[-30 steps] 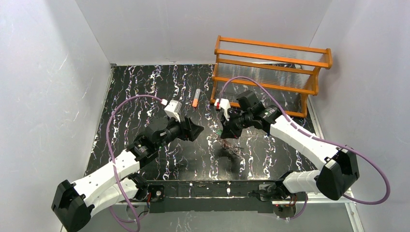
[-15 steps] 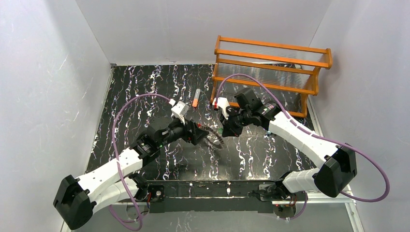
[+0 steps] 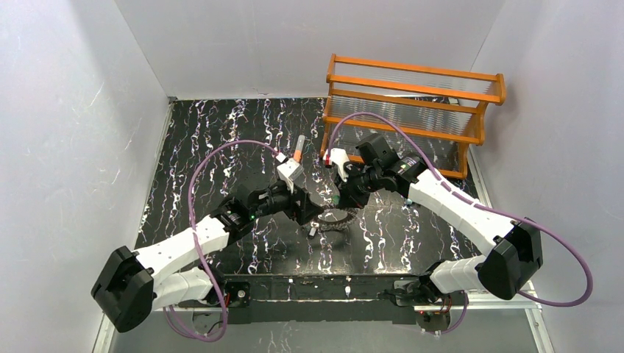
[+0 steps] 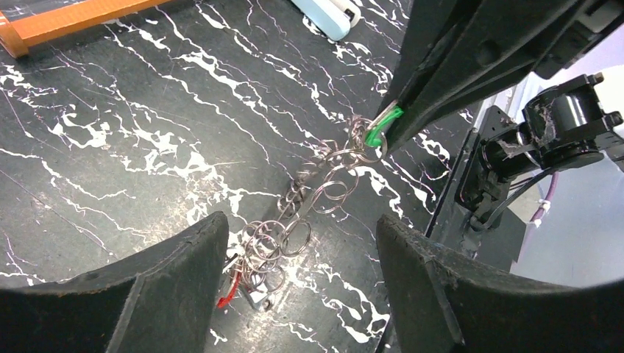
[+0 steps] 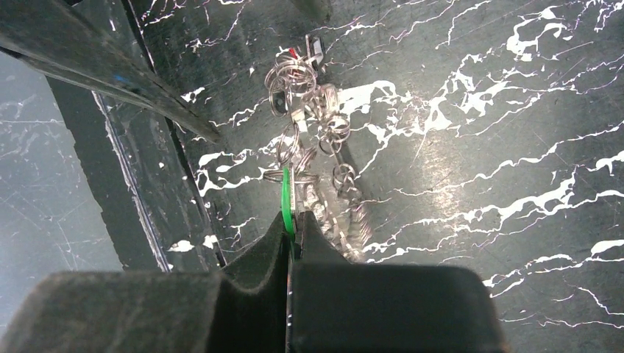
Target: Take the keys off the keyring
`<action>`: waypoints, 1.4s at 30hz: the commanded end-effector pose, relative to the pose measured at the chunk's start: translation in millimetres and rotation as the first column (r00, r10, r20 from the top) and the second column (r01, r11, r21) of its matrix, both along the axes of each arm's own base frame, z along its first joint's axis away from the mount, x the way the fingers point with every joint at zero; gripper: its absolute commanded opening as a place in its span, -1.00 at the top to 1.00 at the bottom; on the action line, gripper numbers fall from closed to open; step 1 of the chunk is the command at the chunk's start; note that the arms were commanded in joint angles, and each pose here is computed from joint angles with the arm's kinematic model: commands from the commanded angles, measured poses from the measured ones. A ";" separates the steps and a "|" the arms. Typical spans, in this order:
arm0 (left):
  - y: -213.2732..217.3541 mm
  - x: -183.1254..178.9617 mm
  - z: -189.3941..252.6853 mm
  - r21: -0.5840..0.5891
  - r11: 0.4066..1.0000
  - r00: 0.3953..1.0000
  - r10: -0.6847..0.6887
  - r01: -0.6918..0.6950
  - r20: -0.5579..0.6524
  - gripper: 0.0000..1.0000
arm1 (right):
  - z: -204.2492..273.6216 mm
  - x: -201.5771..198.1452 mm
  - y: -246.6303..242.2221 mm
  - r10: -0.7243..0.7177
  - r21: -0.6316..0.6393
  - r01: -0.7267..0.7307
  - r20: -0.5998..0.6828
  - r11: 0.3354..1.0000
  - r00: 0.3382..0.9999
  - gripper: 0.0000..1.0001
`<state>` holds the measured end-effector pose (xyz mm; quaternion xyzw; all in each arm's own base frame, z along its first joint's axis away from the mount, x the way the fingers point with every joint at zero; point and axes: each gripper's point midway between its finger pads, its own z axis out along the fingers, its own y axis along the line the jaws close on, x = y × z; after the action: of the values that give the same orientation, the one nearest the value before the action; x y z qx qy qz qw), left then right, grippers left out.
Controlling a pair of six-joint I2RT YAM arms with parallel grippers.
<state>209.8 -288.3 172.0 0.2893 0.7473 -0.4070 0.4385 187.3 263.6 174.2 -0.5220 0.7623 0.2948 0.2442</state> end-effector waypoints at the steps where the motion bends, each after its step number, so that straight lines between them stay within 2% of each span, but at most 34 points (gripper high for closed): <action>1: -5.2 9.8 11.4 -0.022 1.000 0.999 0.010 -0.009 0.044 -0.41 | 25.0 4.9 10.8 -0.014 0.077 0.010 0.044 0.997 0.999 0.97; 9: -7.8 14.1 0.4 0.019 0.998 0.997 0.053 -0.054 0.051 -0.48 | 24.6 3.7 13.2 -0.060 0.097 0.059 0.010 0.994 0.998 0.97; 13: -10.8 14.7 1.4 0.038 0.999 0.997 0.036 -0.039 0.075 -0.46 | 24.4 -4.4 13.3 -0.039 0.118 0.040 -0.005 0.992 0.999 0.97; 21: -11.5 12.6 14.2 0.142 0.988 0.974 -0.098 0.069 0.205 -0.33 | 23.2 -10.1 2.0 0.005 0.105 -0.012 0.066 0.994 0.998 0.97; 26: -16.5 6.0 13.9 0.174 0.972 0.946 -0.198 0.157 0.258 -0.49 | 22.6 -10.3 -1.4 0.039 0.093 -0.049 0.104 0.994 0.994 0.97; 31: -24.5 -3.4 12.8 0.184 0.950 0.911 -0.297 0.252 0.285 -0.50 | 23.5 -10.4 -1.4 0.067 0.100 -0.081 0.141 0.992 0.988 0.97; 35: -33.6 -8.7 17.4 0.157 0.936 0.891 -0.347 0.313 0.292 -0.43 | 21.1 -10.9 -1.0 0.084 0.099 -0.100 0.151 0.990 0.985 0.97; 42: -50.4 -17.0 16.7 0.137 0.893 0.856 -0.450 0.428 0.255 -0.14 | 16.9 -13.8 -0.2 0.106 0.104 -0.123 0.149 0.987 0.983 0.97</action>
<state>201.8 -326.1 169.3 0.4957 0.6481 -0.3879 0.4287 177.7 256.8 179.8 -0.5552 0.7231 0.2946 0.2865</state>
